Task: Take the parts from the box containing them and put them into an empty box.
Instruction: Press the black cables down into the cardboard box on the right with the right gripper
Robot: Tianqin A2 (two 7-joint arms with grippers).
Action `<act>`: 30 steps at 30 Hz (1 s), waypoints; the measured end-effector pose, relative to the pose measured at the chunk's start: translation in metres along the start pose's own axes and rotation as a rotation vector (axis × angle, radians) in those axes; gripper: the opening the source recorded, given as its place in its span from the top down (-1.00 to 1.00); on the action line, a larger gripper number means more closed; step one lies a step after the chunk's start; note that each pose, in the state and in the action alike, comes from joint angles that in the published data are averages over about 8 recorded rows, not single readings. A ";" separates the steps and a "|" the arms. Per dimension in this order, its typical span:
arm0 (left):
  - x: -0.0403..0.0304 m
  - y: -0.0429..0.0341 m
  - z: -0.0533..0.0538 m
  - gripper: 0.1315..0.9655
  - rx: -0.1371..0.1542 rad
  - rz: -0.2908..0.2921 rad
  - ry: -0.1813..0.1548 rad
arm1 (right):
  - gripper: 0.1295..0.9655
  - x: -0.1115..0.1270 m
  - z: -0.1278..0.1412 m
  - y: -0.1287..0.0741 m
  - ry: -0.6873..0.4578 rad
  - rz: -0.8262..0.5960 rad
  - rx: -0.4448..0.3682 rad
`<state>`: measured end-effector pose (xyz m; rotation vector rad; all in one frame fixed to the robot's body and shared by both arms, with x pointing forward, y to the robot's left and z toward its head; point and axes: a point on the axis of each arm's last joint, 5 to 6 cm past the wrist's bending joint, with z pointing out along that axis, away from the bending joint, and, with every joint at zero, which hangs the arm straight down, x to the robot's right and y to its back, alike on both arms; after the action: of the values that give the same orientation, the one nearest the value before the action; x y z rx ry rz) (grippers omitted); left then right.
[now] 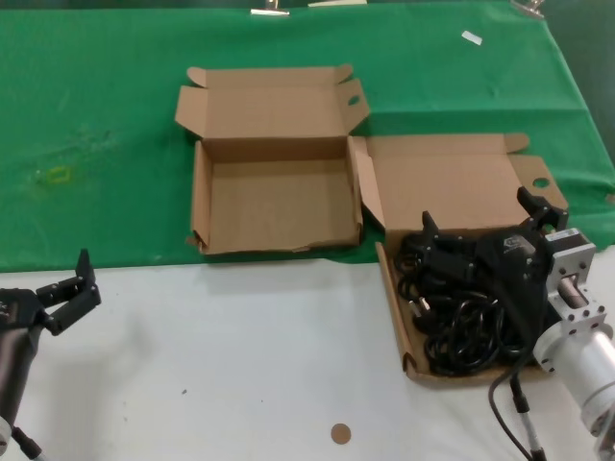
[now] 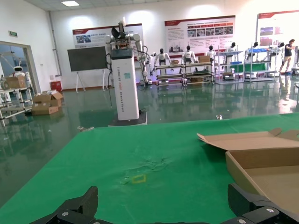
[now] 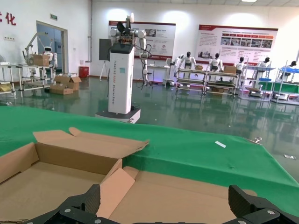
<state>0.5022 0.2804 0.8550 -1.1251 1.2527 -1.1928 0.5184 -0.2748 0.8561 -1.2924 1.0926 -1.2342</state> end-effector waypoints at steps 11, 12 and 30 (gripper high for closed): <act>0.0000 0.0000 0.000 -1.00 0.000 0.000 0.000 | -1.00 0.000 0.000 0.000 0.000 0.000 0.000; 0.0000 0.0000 0.000 -1.00 0.000 0.000 0.000 | -1.00 0.000 0.000 0.000 0.000 0.000 0.000; 0.0000 0.0000 0.000 -0.69 0.000 0.000 0.000 | -1.00 -0.003 -0.002 0.000 -0.003 -0.005 0.001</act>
<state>0.5022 0.2804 0.8550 -1.1250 1.2527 -1.1928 0.5164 -0.2719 0.8555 -1.2966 1.0874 -1.2354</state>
